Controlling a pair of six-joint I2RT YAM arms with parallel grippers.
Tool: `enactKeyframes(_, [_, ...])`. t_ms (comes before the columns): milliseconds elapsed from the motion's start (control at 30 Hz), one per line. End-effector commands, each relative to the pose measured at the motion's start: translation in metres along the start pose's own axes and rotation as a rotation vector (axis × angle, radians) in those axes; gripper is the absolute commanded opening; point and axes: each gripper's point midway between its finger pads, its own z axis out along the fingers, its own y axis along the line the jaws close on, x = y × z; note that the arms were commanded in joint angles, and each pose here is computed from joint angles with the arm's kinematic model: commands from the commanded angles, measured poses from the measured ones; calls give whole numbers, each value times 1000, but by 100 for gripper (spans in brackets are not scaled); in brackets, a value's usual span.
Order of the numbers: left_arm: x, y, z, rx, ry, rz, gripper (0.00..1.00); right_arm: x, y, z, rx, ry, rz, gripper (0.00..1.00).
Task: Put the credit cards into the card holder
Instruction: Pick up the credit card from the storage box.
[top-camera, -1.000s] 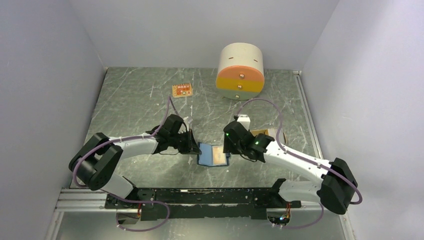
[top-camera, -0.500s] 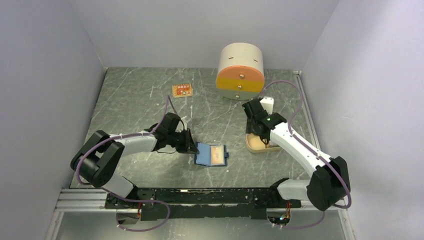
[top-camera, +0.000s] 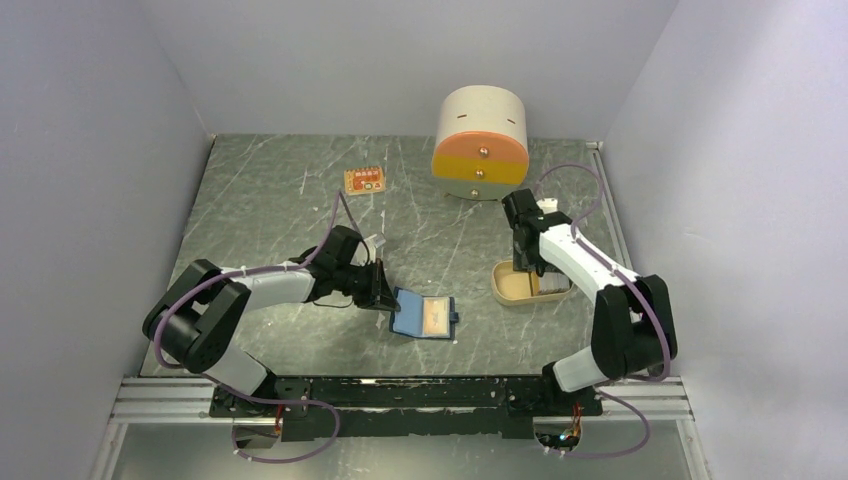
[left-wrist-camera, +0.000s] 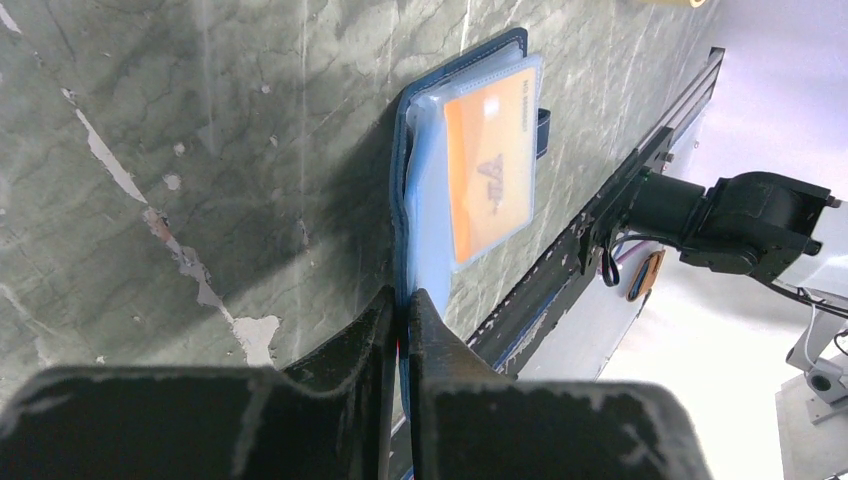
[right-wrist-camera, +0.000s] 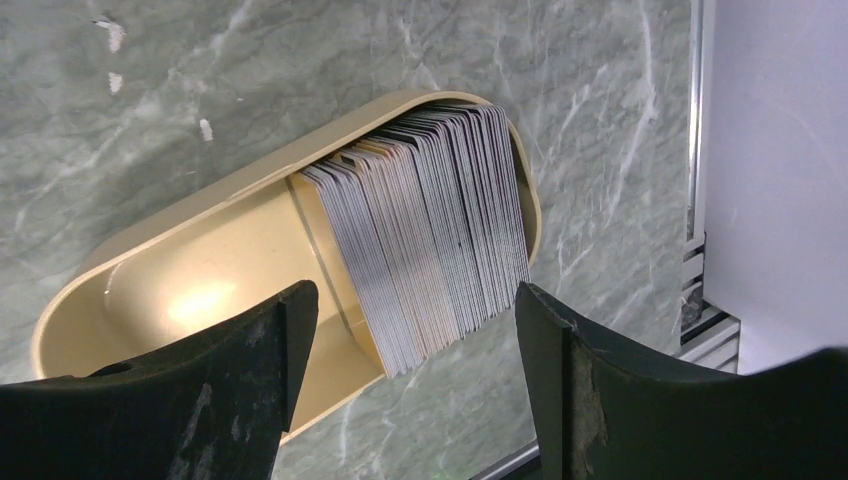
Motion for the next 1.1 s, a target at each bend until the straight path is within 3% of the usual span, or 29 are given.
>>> enactKeyframes(0, [-4, -10, -4, 41, -11, 14, 11, -5, 1, 9, -7, 15, -45, 76])
enactKeyframes(367, [2, -7, -5, 45, -14, -2, 11, 4, -9, 24, 94, 61, -71, 73])
enactKeyframes(1067, [2, -3, -10, 7, -34, -9, 11, -2, -14, 16, 90, 32, -58, 44])
